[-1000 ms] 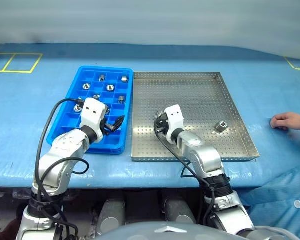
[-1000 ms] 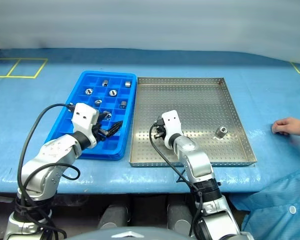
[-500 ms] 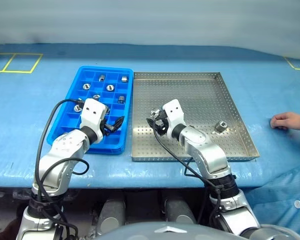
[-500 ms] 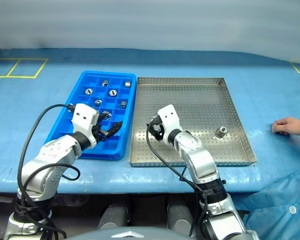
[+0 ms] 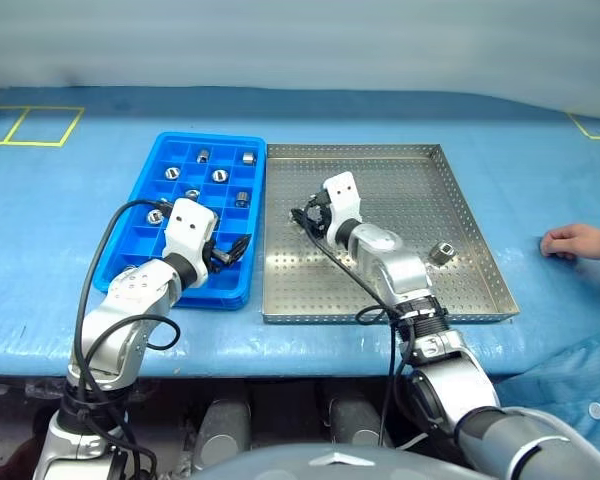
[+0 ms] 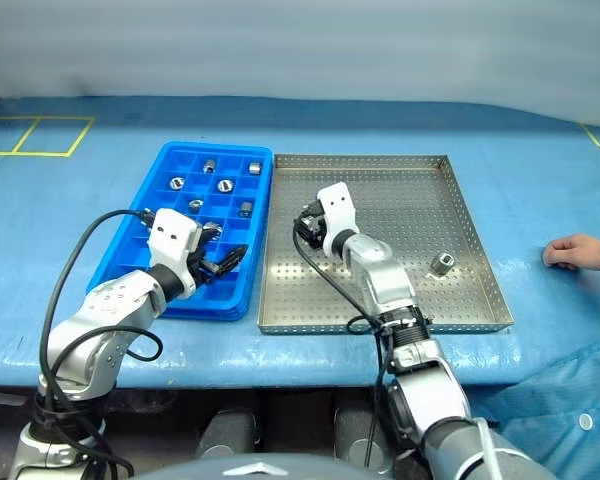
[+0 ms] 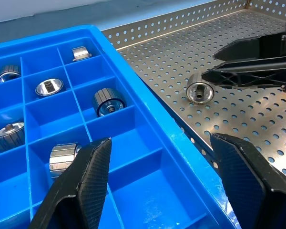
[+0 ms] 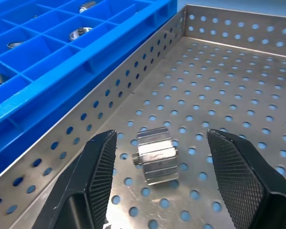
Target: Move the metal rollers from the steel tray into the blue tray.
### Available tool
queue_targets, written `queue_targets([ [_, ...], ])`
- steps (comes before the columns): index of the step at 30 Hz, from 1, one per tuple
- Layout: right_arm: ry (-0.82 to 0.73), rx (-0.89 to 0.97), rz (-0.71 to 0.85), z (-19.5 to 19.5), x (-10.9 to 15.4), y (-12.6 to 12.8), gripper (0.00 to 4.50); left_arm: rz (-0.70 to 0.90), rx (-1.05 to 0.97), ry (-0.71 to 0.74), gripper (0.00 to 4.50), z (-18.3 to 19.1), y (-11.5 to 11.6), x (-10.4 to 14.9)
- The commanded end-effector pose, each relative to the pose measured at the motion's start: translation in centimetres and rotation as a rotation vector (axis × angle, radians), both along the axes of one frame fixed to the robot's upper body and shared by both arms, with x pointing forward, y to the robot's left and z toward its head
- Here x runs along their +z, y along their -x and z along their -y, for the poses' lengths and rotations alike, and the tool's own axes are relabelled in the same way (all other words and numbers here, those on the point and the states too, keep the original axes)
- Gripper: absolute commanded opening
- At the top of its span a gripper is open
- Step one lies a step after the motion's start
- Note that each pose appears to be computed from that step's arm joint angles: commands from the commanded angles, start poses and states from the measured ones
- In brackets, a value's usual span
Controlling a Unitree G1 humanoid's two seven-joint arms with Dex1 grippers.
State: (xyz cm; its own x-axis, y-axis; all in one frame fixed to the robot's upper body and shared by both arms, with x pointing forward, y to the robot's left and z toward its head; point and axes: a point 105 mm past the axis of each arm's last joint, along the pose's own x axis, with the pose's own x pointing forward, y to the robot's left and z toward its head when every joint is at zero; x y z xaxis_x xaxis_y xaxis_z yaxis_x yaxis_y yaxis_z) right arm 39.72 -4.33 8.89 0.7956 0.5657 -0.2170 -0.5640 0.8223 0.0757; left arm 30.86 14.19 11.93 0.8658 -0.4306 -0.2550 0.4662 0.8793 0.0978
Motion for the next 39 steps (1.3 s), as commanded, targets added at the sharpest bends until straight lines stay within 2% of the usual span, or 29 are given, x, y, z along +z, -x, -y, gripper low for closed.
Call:
queue_targets([
  [1,-0.06,0.013,0.016,-0.6,1.0,-0.6,3.19,0.044,0.016,-0.011,3.62,-0.3,0.1,0.9],
  [3,-0.055,0.007,0.01,-0.7,0.5,-0.9,3.19,0.045,0.018,-0.011,3.62,-0.4,0.2,1.0],
  [6,-0.065,-0.044,0.018,-0.3,0.3,-1.8,2.63,0.043,0.022,-0.014,3.62,-0.4,0.2,0.9],
  [14,-0.094,-0.08,0.043,0.3,0.7,-2.8,0.03,0.043,0.033,-0.014,3.62,-0.4,0.3,0.8],
  [25,-0.092,-0.093,0.039,0.7,0.1,-2.7,0.03,0.041,0.031,-0.013,3.62,-0.2,0.1,0.7],
  [27,-0.125,-0.1,0.079,0.7,1.0,-2.8,0.03,0.04,0.029,-0.013,3.62,-0.2,0.1,0.7],
  [29,-0.241,-0.091,0.092,0.5,2.3,-2.8,0.03,0.039,0.025,-0.012,3.62,-0.1,0.1,0.7],
  [32,-0.223,-0.013,0.108,-0.1,2.6,-2.4,0.03,0.042,0.034,-0.022,3.62,-0.1,0.0,0.6],
  [39,-0.186,-0.069,0.099,0.0,2.3,-3.7,2.18,0.046,0.043,-0.022,3.62,-0.2,0.1,0.7],
])
